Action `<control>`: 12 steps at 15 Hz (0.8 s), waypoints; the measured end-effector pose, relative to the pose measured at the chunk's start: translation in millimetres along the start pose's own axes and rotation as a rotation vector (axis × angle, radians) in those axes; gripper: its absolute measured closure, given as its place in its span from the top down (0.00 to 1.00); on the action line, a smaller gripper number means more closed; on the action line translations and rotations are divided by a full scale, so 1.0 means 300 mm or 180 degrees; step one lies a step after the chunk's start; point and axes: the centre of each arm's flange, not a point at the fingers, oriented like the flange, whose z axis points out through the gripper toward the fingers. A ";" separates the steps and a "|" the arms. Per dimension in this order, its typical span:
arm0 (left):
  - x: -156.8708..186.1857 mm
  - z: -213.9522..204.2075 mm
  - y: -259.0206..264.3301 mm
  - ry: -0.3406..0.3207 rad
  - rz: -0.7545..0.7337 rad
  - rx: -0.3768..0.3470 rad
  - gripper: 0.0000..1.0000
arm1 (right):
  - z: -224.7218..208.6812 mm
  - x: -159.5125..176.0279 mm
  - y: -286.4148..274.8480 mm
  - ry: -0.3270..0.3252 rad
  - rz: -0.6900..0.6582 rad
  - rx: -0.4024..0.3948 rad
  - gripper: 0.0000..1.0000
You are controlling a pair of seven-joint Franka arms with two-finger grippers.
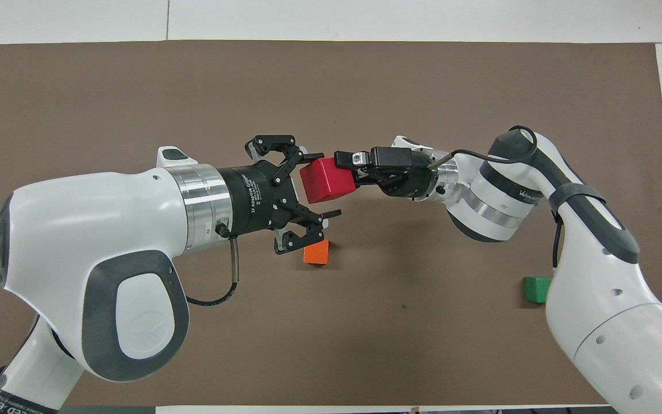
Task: Transfer red block to right arm and stack on blue block
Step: 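Grasp the red cube with the right gripper while the left gripper opens, then carry the red cube with the right gripper while the left gripper withdraws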
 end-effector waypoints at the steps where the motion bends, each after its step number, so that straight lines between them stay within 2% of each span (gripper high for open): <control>1: 0.006 -0.006 0.005 0.0007 -0.0011 0.0014 0.99 | 0.000 0.006 -0.015 0.0030 0.0031 -0.0031 0.56; 4: 0.041 -0.061 0.040 0.0044 -0.0057 0.0053 1.00 | -0.018 0.038 -0.116 0.0200 0.0187 -0.0224 0.56; 6: 0.082 -0.114 0.077 0.0108 0.0068 0.0063 1.00 | -0.069 0.068 -0.232 0.0325 0.0308 -0.0631 0.56; 8: 0.141 -0.156 0.113 0.0207 0.0251 0.0056 1.00 | -0.142 0.095 -0.383 0.0537 0.0372 -0.1348 0.56; 12: 0.276 -0.207 0.164 0.0627 0.0696 0.0022 1.00 | -0.244 0.086 -0.692 0.1052 0.0361 -0.2850 0.56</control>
